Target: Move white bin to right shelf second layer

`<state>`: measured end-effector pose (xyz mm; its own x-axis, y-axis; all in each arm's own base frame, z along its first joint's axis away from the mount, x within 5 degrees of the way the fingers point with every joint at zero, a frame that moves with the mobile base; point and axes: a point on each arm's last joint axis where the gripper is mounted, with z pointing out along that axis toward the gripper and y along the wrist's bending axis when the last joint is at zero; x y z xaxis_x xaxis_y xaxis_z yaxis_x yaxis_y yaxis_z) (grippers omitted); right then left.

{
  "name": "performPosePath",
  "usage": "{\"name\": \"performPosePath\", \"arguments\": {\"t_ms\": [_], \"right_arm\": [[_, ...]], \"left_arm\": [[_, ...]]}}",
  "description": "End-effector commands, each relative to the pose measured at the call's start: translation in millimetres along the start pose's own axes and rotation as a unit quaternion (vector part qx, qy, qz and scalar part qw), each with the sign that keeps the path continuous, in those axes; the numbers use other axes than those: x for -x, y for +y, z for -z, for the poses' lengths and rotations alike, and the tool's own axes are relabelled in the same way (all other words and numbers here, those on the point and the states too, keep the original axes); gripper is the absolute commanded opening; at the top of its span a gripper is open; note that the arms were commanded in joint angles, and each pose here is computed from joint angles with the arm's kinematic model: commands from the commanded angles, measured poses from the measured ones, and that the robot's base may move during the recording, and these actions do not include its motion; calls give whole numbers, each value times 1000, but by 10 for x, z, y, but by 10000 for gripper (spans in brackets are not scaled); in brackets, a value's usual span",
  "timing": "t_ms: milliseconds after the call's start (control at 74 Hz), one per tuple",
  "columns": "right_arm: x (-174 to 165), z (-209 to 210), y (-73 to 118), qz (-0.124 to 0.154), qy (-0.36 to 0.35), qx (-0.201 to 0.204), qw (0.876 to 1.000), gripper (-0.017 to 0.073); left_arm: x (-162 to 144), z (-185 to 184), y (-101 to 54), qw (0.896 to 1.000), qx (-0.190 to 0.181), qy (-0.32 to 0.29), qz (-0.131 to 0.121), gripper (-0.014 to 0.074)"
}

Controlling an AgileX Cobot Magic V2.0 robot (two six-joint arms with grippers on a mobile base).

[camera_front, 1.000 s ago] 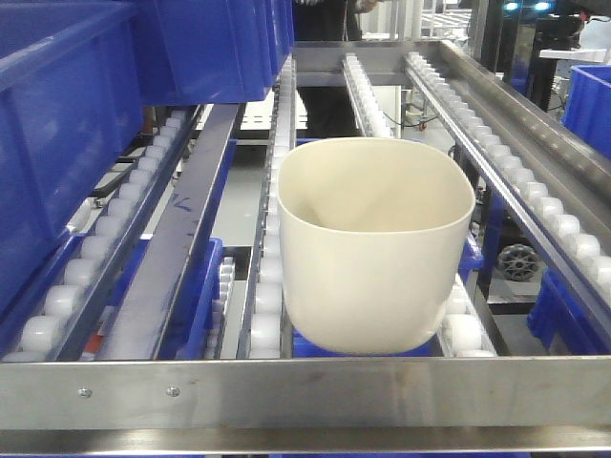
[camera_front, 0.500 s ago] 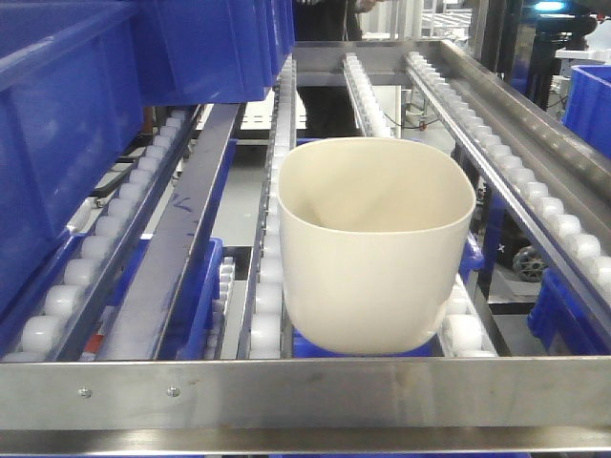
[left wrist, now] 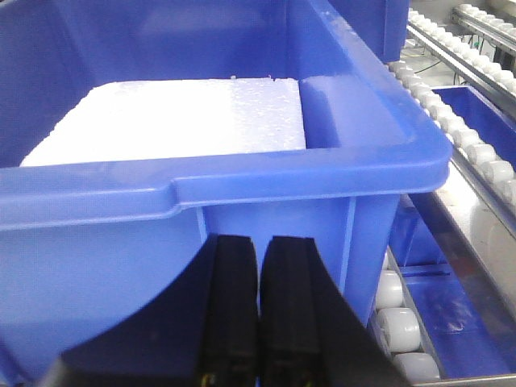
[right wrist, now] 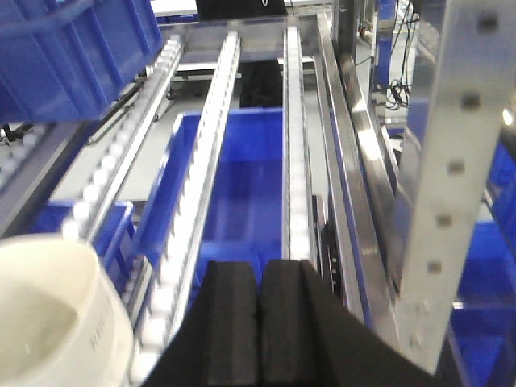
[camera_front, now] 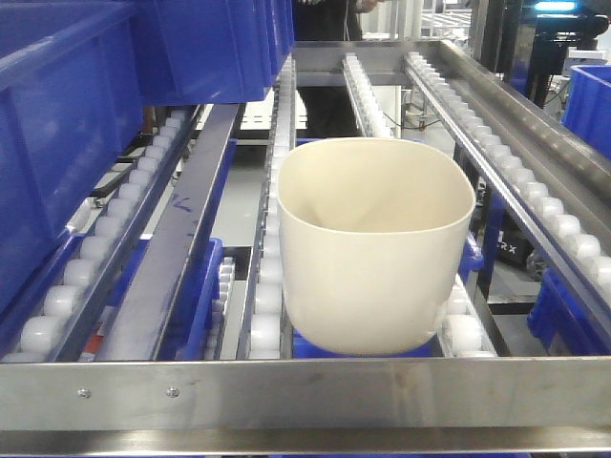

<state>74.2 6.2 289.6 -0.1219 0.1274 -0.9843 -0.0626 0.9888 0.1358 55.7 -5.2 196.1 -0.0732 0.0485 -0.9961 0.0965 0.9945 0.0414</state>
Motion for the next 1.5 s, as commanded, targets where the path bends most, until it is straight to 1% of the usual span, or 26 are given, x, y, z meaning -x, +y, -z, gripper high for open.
{"name": "performPosePath", "arguments": {"t_ms": [0, 203, 297, 365, 446, 1486], "right_arm": [[-38, 32, -17, 7, -56, 0, 998, 55], [-566, 69, -102, 3, -72, -8, 997, 55], [-704, 90, -136, -3, -86, -20, 996, 55], [-761, 112, -153, -3, -103, -27, 994, 55], [-793, 117, -162, -2, -117, -29, 993, 55], [-798, 115, -163, -3, -113, -30, 993, 55]], "left_arm": [[-37, -10, -4, 999, -1, -32, 1, 85], [-37, -10, -4, 999, -1, -32, 1, 85], [-37, -10, -4, 999, -1, -32, 1, 85], [-37, -10, -4, 999, -1, -32, 1, 85], [-37, -10, -4, 999, -1, -32, 1, 85], [-37, -10, -4, 999, -1, -32, 1, 85]]}}
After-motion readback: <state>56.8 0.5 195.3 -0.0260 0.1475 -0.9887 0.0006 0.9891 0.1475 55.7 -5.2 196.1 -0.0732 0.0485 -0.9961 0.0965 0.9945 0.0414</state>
